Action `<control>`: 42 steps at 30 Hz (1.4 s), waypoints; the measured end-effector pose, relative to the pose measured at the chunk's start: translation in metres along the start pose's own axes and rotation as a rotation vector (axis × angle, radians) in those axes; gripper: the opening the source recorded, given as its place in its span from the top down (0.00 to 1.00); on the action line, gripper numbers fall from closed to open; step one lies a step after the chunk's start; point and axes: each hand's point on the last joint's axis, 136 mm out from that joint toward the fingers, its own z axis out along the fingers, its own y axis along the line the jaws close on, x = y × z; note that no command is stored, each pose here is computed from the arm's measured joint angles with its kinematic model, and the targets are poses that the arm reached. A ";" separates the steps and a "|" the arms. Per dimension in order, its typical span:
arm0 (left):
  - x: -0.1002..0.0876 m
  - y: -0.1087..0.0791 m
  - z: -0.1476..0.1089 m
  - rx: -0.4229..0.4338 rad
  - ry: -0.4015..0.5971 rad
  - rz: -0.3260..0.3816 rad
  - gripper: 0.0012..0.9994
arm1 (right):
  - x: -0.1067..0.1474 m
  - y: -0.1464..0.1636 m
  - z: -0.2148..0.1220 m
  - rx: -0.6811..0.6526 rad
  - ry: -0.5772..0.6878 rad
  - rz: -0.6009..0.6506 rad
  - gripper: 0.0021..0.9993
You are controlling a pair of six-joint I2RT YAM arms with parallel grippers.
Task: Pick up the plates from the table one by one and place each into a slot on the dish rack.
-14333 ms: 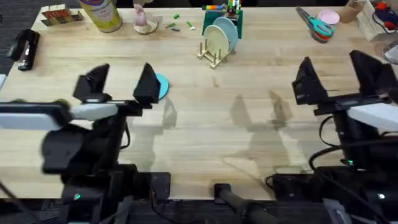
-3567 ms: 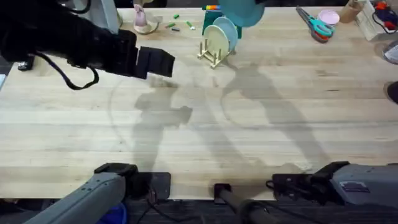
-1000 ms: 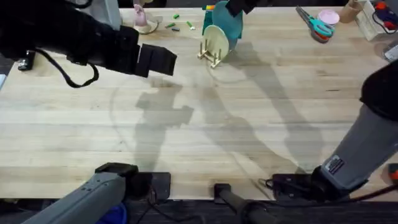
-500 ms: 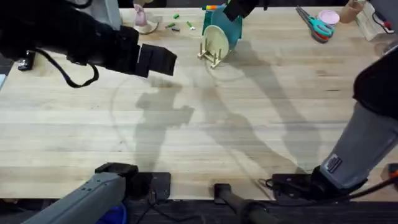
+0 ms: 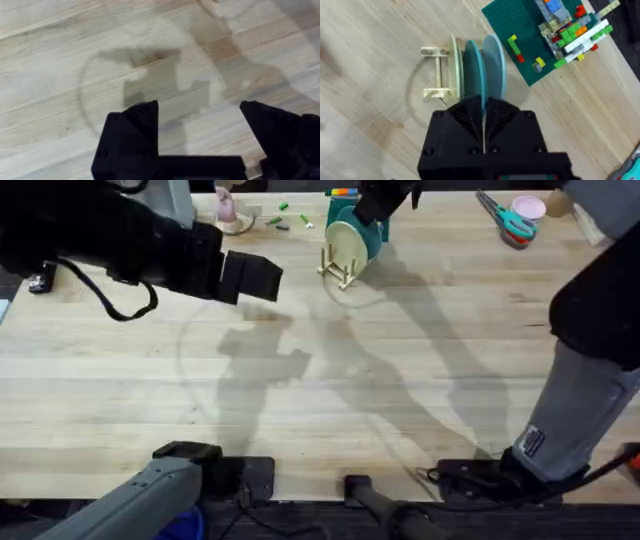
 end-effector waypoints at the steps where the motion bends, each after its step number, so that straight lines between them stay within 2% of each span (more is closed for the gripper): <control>1: 0.000 0.000 0.000 -0.002 0.000 0.000 0.00 | 0.000 0.000 0.000 0.000 0.000 0.000 0.97; 16: 0.000 0.001 0.000 -0.006 0.001 0.000 0.00 | 0.000 0.000 0.000 0.000 -0.001 -0.001 0.97; 28: 0.000 0.001 0.000 -0.006 0.001 0.000 0.00 | -0.002 0.003 0.000 -0.003 -0.003 -0.006 0.83; 42: 0.000 0.001 0.000 -0.006 0.001 0.000 0.00 | 0.004 0.007 0.000 -0.016 0.022 -0.005 0.83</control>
